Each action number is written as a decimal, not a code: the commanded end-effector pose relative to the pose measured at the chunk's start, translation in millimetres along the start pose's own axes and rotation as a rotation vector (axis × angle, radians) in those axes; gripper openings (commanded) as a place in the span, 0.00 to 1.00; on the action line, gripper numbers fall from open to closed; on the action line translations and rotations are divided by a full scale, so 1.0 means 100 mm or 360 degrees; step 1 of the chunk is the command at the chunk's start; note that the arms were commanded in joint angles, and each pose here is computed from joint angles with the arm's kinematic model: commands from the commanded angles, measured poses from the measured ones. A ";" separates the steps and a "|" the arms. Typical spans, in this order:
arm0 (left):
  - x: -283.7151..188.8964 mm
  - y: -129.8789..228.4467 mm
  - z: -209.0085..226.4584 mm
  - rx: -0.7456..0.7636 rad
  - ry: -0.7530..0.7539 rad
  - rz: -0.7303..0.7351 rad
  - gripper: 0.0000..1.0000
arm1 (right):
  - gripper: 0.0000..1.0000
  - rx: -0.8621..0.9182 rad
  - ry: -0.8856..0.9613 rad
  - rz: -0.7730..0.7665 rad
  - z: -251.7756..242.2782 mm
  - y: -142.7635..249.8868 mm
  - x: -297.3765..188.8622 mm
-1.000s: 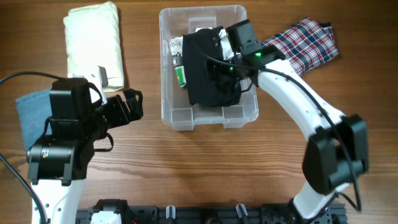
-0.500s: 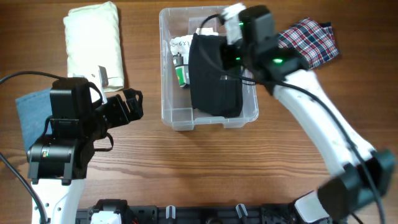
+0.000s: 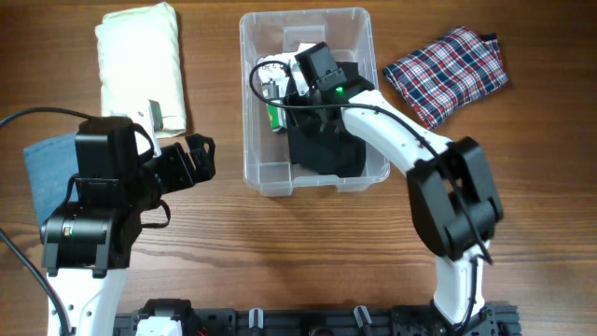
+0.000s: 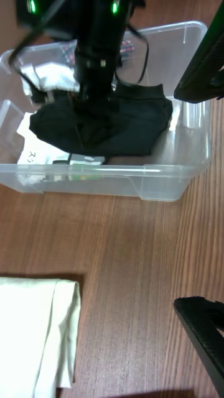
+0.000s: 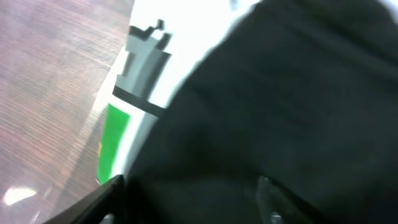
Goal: Pack container
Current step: 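Lower the black garment into the bin's right side and release, then grasp the red plaid shirt with the right gripper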
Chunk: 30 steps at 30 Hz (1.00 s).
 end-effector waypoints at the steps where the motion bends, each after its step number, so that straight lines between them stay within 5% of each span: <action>1: -0.04 -0.02 -0.03 -0.0013 0.0030 -0.0006 1.00 | 0.76 0.0078 0.0323 -0.0487 -0.30 -0.55 -1.25; 4: -0.04 -0.02 -0.03 -0.0014 0.0029 -0.0005 1.00 | 0.89 0.0389 0.0519 -0.0847 -0.77 -0.62 -2.29; 7: -0.04 -0.02 -0.03 -0.0013 0.0030 -0.0005 1.00 | 0.95 0.0964 0.0660 -0.0721 -1.60 -0.08 -2.47; 10: -0.04 -0.02 -0.03 -0.0013 0.0030 -0.0005 1.00 | 0.98 0.1428 0.0568 -0.0386 -2.22 0.62 -2.19; 15: -0.04 -0.02 -0.03 -0.0013 0.0030 -0.0006 1.00 | 1.00 0.1767 0.0263 0.0054 -2.66 1.40 -1.31; 23: -0.04 -0.02 -0.03 -0.0014 0.0030 -0.0004 1.00 | 1.00 0.1882 -0.0173 0.0162 -2.69 1.76 -0.18; 25: -0.04 -0.02 -0.03 -0.0014 0.0030 -0.0004 1.00 | 0.72 0.1871 -0.0225 0.0124 -2.69 1.74 -0.12; 26: -0.04 -0.02 -0.03 -0.0014 0.0030 -0.0004 1.00 | 0.50 0.1855 -0.0233 0.0099 -2.70 1.72 -0.11; 27: -0.04 -0.02 -0.03 -0.0014 0.0029 -0.0005 1.00 | 0.18 0.1842 -0.0288 0.0051 -2.70 1.66 -0.13; 30: -0.04 -0.02 -0.03 -0.0014 0.0029 -0.0004 1.00 | 0.04 0.1789 -0.0407 -0.0072 -2.69 1.50 -0.23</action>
Point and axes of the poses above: each gripper's point midway between its finger pads, its own x axis out along the fingers, its own z axis along the line the jaws close on, y = z × x, the point moved 7 cm from there along -x, back along the fingers, and after that the axes turned 9 degrees about -x, right-handed, at the moved point
